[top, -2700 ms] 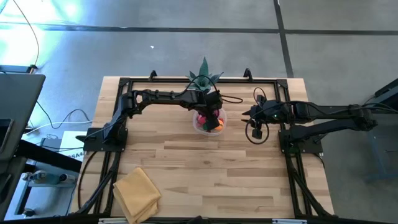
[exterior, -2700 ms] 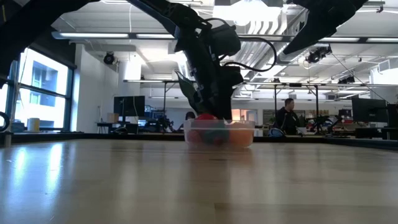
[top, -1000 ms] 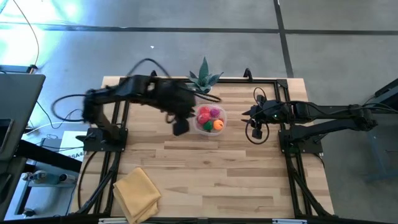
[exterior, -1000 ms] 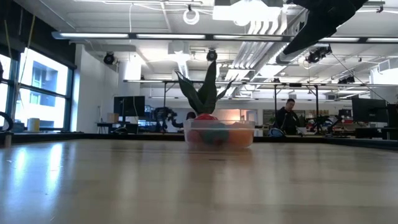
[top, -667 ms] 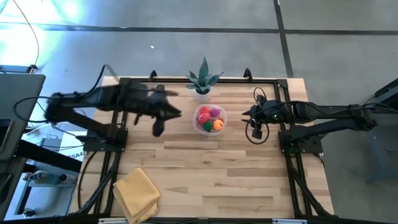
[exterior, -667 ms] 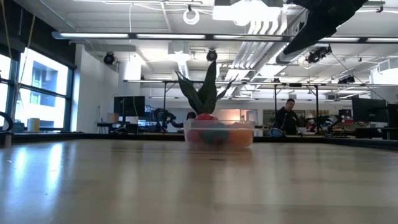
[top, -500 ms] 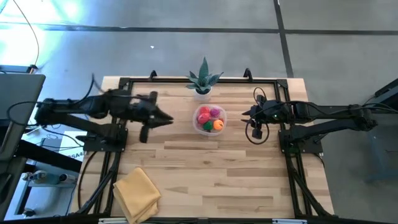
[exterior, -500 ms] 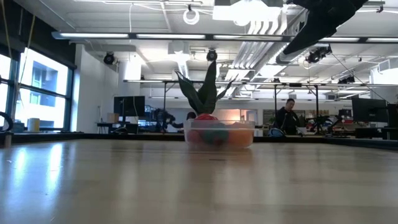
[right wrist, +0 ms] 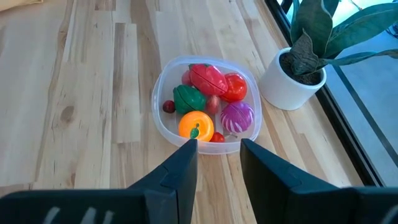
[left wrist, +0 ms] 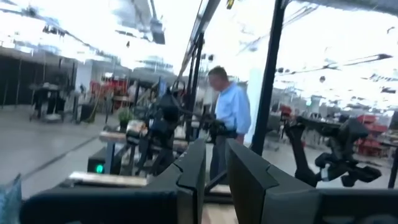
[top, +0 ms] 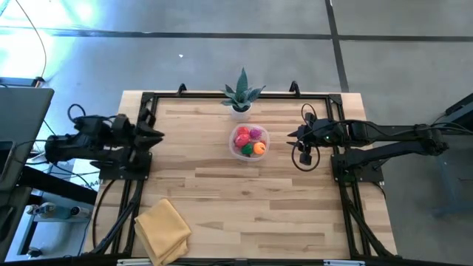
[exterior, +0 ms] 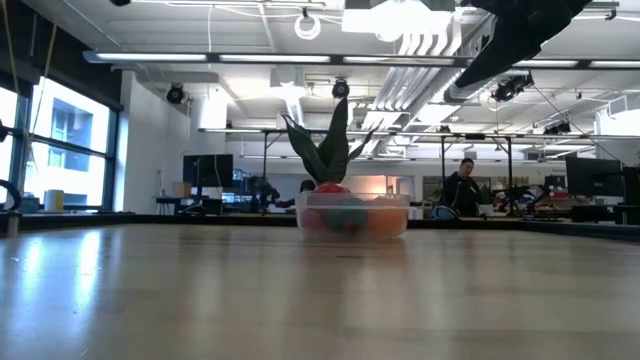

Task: Pick and placing Produce into tupperware
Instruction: Return to Home Position

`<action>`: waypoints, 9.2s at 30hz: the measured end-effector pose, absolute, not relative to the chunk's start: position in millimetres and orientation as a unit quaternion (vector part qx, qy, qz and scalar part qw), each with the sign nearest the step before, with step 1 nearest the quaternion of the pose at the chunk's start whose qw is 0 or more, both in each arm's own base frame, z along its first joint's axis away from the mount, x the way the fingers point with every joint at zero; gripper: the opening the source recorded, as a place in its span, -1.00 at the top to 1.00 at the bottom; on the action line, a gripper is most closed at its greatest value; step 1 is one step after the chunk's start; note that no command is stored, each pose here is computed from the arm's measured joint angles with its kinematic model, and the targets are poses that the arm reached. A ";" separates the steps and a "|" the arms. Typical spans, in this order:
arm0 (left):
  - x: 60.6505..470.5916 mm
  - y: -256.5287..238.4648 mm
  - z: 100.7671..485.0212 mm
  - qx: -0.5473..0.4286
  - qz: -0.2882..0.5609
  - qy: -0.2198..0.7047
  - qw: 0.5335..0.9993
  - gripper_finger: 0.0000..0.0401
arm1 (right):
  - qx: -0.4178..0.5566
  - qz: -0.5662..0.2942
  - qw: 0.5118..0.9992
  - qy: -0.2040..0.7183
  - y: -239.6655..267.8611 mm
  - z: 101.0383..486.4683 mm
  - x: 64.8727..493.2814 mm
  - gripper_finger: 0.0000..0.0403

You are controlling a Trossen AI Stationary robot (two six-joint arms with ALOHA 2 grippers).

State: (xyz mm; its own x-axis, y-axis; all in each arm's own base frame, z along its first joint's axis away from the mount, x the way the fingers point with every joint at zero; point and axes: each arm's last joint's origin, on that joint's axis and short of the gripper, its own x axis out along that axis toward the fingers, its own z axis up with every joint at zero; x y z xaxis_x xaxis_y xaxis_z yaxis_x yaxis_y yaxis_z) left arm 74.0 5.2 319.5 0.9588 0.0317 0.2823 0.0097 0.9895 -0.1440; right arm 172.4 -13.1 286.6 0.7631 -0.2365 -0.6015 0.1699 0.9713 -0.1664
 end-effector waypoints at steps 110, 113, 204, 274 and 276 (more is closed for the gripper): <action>98.1 9.5 174.2 -0.105 0.050 -0.047 0.992 0.73 | 0.068 -0.043 0.963 -0.259 -3.5 324.0 25.4 0.65; 98.1 9.5 174.2 -0.105 0.050 -0.047 0.992 0.73 | 0.071 -0.037 0.960 -0.267 -6.0 312.2 34.9 0.65; 98.1 9.5 174.3 -0.105 0.050 -0.047 0.992 0.73 | 0.020 -0.137 0.989 0.053 -25.7 169.1 91.2 0.65; 98.1 9.5 174.3 -0.105 0.050 -0.047 0.992 0.73 | 0.020 -0.137 0.989 0.053 -25.6 169.1 91.2 0.65; 98.1 9.5 174.3 -0.105 0.050 -0.047 0.992 0.73 | 0.020 -0.137 0.989 0.053 -25.7 169.1 91.2 0.65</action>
State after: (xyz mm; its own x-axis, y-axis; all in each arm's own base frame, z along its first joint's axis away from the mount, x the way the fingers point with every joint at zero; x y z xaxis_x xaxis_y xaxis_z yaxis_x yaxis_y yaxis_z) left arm 98.1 9.5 174.3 0.9905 0.1093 0.0829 -0.0895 0.9729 -0.2134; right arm 91.2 -25.7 169.1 0.9568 -0.2690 -0.1100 0.2732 0.9616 0.0255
